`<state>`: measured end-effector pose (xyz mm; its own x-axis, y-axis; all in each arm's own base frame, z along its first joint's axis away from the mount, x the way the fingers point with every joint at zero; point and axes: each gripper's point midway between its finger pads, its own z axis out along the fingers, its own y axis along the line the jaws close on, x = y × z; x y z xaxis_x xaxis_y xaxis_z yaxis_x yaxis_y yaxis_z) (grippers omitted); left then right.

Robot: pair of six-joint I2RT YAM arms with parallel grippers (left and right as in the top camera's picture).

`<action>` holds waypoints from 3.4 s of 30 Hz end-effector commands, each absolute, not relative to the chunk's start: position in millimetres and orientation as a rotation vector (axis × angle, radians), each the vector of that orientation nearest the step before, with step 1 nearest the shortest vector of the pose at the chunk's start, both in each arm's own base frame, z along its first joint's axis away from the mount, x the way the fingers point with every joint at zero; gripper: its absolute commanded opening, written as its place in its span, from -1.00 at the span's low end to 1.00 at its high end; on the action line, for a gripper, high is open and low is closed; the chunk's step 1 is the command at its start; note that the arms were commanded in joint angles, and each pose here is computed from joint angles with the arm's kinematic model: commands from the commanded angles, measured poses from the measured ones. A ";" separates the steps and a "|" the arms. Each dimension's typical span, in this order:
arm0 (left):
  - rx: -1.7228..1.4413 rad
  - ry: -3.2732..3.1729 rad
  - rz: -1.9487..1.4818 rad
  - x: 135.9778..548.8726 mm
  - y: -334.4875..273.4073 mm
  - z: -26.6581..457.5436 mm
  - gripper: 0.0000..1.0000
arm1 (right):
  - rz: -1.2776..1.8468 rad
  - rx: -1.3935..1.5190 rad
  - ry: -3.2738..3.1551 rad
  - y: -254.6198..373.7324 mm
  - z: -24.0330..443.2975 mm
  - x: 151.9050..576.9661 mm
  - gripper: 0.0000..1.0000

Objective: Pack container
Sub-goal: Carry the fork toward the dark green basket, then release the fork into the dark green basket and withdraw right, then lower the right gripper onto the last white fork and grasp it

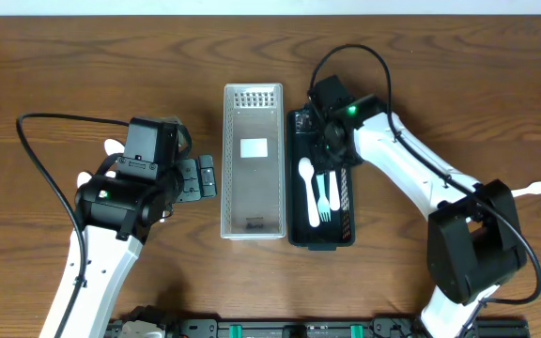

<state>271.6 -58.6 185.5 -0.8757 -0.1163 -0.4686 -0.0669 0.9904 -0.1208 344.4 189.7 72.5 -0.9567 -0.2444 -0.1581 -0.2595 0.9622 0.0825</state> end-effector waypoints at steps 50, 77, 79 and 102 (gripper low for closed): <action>-0.118 2.626 -0.119 273.3 -55.4 190.4 0.96 | -0.168 1.911 2.555 -280.2 38.0 311.1 0.71; -0.118 2.630 -0.118 272.5 -55.2 189.9 0.96 | -0.277 1.954 2.473 -286.5 -7.9 299.5 0.64; -0.118 2.630 -0.118 272.5 -55.2 189.9 0.96 | -0.275 1.945 2.455 -289.5 -8.1 303.2 0.63; -0.118 2.633 -0.116 271.7 -55.0 189.5 0.96 | -0.058 1.858 2.524 -263.1 -43.2 308.5 0.61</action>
<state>270.0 -58.2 184.6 -0.8792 -0.1155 -0.4623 -0.0678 0.9906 -0.1186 329.1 -287.8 -5.5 -0.2768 0.9477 -0.1592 0.9595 0.2817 0.0090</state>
